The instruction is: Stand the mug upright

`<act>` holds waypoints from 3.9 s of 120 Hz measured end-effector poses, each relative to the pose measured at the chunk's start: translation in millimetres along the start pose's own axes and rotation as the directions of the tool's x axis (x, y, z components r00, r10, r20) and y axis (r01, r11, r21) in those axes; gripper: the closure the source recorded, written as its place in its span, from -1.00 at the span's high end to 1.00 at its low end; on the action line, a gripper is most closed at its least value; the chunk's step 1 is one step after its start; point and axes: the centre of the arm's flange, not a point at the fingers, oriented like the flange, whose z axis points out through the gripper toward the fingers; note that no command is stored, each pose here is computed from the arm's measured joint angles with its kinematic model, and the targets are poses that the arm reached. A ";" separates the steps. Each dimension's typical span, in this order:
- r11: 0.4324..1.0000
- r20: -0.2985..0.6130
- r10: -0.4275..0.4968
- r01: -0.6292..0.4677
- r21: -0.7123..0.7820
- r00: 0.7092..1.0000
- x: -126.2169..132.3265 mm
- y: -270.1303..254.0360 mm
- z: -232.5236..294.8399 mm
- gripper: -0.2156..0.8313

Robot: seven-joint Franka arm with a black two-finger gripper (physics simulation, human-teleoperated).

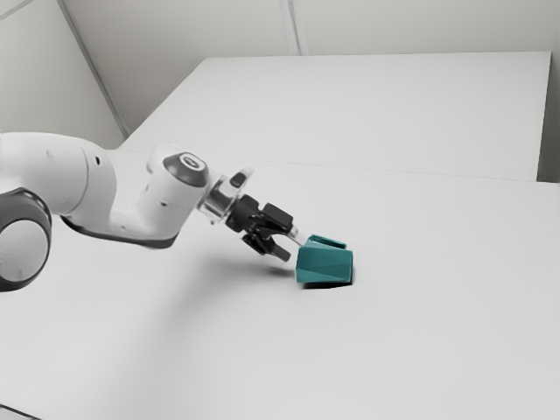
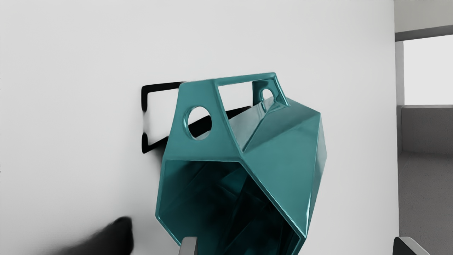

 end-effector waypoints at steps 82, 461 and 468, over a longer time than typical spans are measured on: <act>0.999 -0.090 0.023 -0.025 -0.031 0.996 8.6 1.9 38.5 0.58; 0.614 0.194 0.121 -0.227 0.756 0.973 -38.9 0.4 -84.8 -0.91; 0.615 0.194 0.118 -0.225 0.756 0.974 -38.6 -1.3 -82.1 -0.91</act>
